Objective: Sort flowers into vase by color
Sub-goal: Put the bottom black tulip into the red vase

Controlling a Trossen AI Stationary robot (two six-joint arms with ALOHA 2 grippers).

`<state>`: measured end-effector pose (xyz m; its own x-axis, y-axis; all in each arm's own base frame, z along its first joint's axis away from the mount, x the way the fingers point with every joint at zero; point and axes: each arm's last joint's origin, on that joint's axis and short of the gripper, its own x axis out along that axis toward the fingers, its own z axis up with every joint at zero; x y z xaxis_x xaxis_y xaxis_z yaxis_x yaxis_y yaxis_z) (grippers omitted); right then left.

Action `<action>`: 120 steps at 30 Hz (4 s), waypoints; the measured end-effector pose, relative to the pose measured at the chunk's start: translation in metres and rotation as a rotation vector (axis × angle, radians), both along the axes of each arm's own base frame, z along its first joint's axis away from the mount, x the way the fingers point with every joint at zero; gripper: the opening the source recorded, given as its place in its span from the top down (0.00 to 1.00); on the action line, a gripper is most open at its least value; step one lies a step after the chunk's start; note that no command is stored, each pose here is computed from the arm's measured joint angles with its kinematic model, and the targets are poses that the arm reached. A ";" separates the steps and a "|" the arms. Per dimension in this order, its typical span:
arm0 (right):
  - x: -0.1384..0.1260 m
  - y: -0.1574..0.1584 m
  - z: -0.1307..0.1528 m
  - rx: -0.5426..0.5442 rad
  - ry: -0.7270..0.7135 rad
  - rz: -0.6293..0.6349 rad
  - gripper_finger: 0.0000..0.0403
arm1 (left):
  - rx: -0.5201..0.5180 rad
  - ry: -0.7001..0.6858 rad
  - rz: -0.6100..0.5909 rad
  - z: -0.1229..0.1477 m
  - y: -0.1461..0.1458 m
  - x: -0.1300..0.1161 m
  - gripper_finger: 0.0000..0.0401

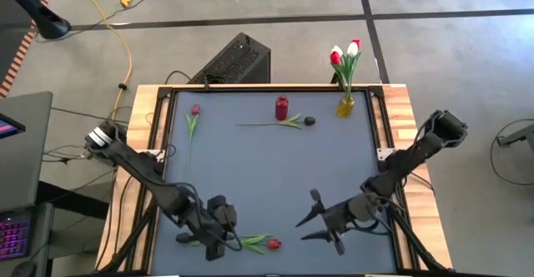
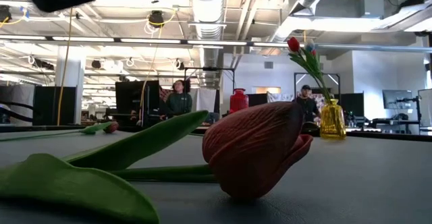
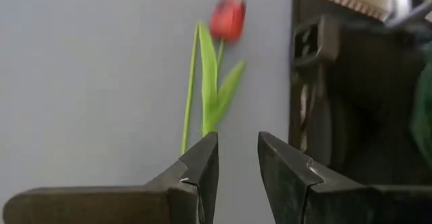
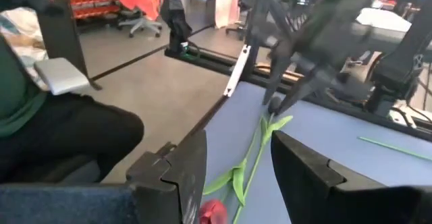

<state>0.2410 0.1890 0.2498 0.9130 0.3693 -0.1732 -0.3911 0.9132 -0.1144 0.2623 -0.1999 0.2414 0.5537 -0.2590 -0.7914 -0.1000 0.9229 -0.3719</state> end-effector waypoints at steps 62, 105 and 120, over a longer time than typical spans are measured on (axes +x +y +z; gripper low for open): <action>0.038 -0.068 -0.012 -0.403 0.093 -0.205 0.53 | 0.218 0.239 -0.155 -0.113 -0.025 -0.022 0.77; 0.054 -0.105 -0.014 -0.872 0.042 -0.236 0.53 | -0.105 0.027 0.593 -0.002 0.148 0.027 1.00; 0.097 -0.118 -0.044 -1.071 0.143 -0.393 0.53 | -0.335 -0.063 0.732 0.007 0.155 0.041 1.00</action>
<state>0.3379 0.0708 0.2062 0.8795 -0.3355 -0.3376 -0.1727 0.4360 -0.8832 0.3033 -0.0451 0.2481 0.7155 -0.0319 -0.6979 -0.6055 0.4700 -0.6423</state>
